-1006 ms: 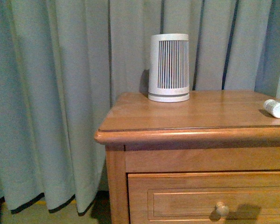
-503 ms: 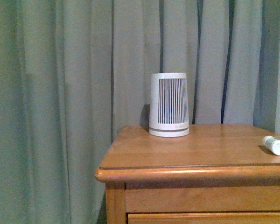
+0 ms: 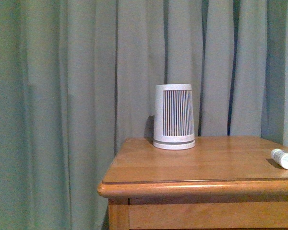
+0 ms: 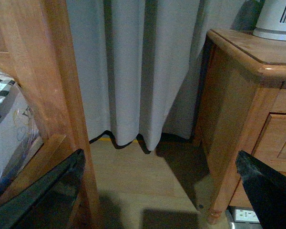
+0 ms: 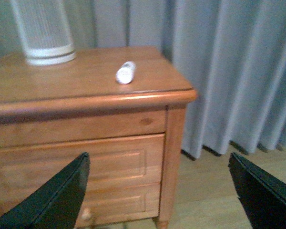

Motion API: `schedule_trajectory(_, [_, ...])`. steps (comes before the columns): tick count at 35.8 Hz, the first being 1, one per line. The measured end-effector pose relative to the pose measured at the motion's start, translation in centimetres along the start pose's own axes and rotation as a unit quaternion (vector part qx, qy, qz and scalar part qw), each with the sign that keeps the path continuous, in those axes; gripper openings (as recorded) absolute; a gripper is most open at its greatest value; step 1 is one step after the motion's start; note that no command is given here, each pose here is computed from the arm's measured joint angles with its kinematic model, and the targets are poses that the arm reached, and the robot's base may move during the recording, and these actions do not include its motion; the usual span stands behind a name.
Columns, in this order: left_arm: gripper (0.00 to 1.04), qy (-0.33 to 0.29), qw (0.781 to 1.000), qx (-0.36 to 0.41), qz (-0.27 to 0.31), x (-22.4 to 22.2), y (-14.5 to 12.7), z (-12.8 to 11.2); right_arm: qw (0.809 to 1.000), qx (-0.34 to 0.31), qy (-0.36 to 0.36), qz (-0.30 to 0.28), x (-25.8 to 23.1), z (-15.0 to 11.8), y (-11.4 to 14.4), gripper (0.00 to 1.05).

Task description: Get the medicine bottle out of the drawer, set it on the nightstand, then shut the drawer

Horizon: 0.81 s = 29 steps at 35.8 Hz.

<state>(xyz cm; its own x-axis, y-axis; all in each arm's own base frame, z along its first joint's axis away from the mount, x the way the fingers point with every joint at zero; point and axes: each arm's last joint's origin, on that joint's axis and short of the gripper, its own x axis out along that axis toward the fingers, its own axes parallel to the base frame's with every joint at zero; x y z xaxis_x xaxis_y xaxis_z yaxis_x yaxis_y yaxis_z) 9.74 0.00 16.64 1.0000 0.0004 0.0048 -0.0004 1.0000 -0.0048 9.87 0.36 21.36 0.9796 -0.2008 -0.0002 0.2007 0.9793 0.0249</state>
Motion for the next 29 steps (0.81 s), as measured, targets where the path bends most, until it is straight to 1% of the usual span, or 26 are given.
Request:
schedule_trajectory(1, [0.98, 0.0, 1.0, 0.0, 0.0, 0.0, 0.0, 0.0, 1.0, -0.002, 0.002, 0.021, 0.0, -0.1, -0.2, 0.84])
schedule_trajectory(2, [0.98, 0.0, 1.0, 0.0, 0.0, 0.0, 0.0, 0.0, 0.999, -0.003, 0.002, 0.048, 0.0, -0.3, -0.3, 0.78])
schedule_trajectory(3, [0.98, 0.0, 1.0, 0.0, 0.0, 0.0, 0.0, 0.0, 0.998, -0.004, 0.002, 0.058, 0.0, -0.4, -0.4, 0.75])
schedule_trajectory(4, [0.98, 0.0, 1.0, 0.0, 0.0, 0.0, 0.0, 0.0, 0.997, -0.005, 0.003, 0.079, 0.0, -0.5, -0.4, 0.7])
schedule_trajectory(6, [0.98, 0.0, 1.0, 0.0, 0.0, 0.0, 0.0, 0.0, 0.995, -0.008, 0.004, 0.099, 0.0, -0.9, -0.3, 0.63])
schedule_trajectory(7, [0.98, 0.0, 1.0, 0.0, 0.0, 0.0, 0.0, 0.0, 0.994, -0.008, 0.004, 0.105, 0.0, -1.1, -0.3, 0.58])
schedule_trajectory(8, [0.98, 0.0, 1.0, 0.0, 0.0, 0.0, 0.0, 0.0, 0.994, -0.008, 0.005, 0.105, 0.0, -1.2, -0.3, 0.55])
schedule_trajectory(11, [0.98, 0.0, 1.0, 0.0, 0.0, 0.0, 0.0, 0.0, 0.995, -0.01, 0.006, 0.102, 0.0, -1.8, -0.4, 0.39])
schedule_trajectory(12, [0.98, 0.0, 1.0, 0.0, 0.0, 0.0, 0.0, 0.0, 0.995, -0.01, 0.006, 0.101, 0.0, -1.9, -0.4, 0.36])
schedule_trajectory(14, [0.98, 0.0, 1.0, 0.0, 0.0, 0.0, 0.0, 0.0, 0.995, -0.01, 0.006, 0.102, 0.0, -2.3, -0.4, 0.25])
schedule_trajectory(15, [0.98, 0.0, 1.0, 0.0, 0.0, 0.0, 0.0, 0.0, 0.995, -0.01, 0.007, 0.101, 0.0, -2.5, -0.4, 0.18])
schedule_trajectory(16, [0.98, 0.0, 1.0, 0.0, 0.0, 0.0, 0.0, 0.0, 0.995, -0.01, 0.007, 0.101, 0.0, -2.6, -0.4, 0.15])
schedule_trajectory(17, [0.98, 0.0, 1.0, 0.0, 0.0, 0.0, 0.0, 0.0, 0.995, -0.01, 0.007, 0.101, 0.0, -2.8, -0.4, 0.07])
schedule_trajectory(18, [0.98, 0.0, 1.0, 0.0, 0.0, 0.0, 0.0, 0.0, 0.995, -0.01, 0.006, 0.101, 0.0, -2.9, -0.4, 0.02])
schedule_trajectory(29, [0.98, 0.0, 1.0, 0.0, 0.0, 0.0, 0.0, 0.0, 0.995, -0.011, 0.005, 0.101, 0.0, -3.6, -0.4, 0.03])
